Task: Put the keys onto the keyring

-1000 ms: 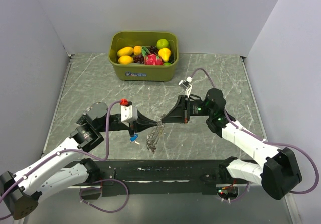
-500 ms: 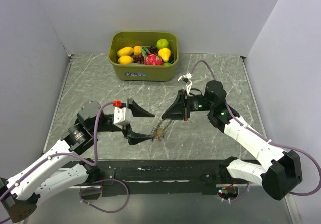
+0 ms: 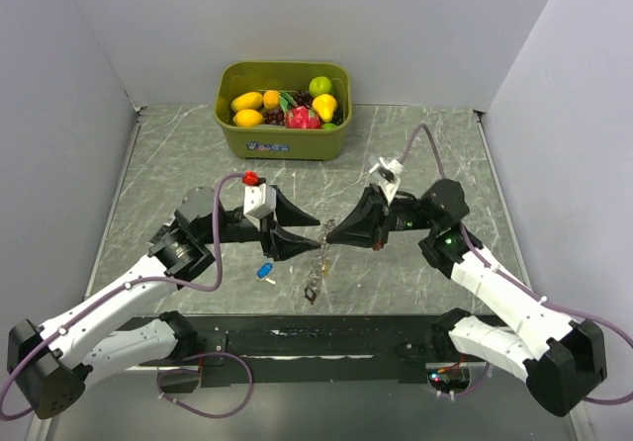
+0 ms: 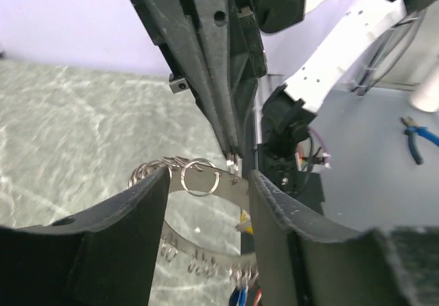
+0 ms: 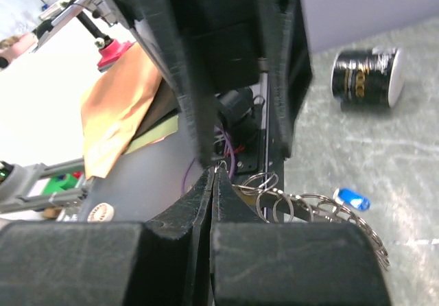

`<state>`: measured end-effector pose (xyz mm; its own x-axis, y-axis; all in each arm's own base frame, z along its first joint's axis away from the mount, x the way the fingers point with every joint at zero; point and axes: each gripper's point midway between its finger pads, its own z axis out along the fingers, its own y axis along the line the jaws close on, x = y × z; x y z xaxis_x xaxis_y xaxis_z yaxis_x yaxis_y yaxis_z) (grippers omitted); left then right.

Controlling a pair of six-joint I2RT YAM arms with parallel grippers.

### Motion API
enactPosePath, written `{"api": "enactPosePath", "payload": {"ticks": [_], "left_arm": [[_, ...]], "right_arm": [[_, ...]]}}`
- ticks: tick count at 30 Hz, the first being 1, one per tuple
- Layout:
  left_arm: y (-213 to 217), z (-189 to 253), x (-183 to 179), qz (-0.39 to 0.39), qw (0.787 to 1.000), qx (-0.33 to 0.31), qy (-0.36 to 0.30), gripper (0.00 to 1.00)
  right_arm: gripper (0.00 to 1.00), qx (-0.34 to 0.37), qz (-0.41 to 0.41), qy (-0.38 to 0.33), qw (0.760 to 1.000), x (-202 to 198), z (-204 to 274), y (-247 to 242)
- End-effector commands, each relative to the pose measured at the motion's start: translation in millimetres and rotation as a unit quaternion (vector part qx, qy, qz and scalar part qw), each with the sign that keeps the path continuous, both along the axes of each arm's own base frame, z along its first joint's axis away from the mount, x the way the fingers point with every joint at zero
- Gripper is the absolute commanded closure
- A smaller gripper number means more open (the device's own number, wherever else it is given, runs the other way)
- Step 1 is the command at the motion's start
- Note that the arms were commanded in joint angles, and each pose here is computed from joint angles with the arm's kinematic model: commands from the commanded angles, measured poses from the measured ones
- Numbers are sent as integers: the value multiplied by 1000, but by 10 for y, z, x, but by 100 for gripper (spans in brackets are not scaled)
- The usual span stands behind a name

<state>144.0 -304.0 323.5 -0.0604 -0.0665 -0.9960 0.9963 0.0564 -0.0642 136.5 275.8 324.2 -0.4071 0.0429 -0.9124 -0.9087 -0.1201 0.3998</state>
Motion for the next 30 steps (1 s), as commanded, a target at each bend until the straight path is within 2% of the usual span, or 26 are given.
{"api": "enactPosePath", "payload": {"ticks": [1, 5, 14, 18, 30], "left_arm": [[5, 340, -254, -82, 994, -56, -50, 47], [18, 365, -271, -84, 993, -60, -60, 48], [-20, 474, -255, -87, 992, -84, -39, 50], [-81, 453, -218, -96, 992, -74, -20, 67], [-140, 472, -175, -101, 992, -70, -5, 65]], "right_arm": [[100, 76, -1, -102, 992, -185, 413, -97], [100, 101, -25, -112, 988, -190, 496, -136], [100, 157, -57, -98, 981, -200, 587, -213], [100, 160, -63, -98, 980, -188, 605, -216], [100, 162, -79, -92, 979, -137, 596, -221]]}}
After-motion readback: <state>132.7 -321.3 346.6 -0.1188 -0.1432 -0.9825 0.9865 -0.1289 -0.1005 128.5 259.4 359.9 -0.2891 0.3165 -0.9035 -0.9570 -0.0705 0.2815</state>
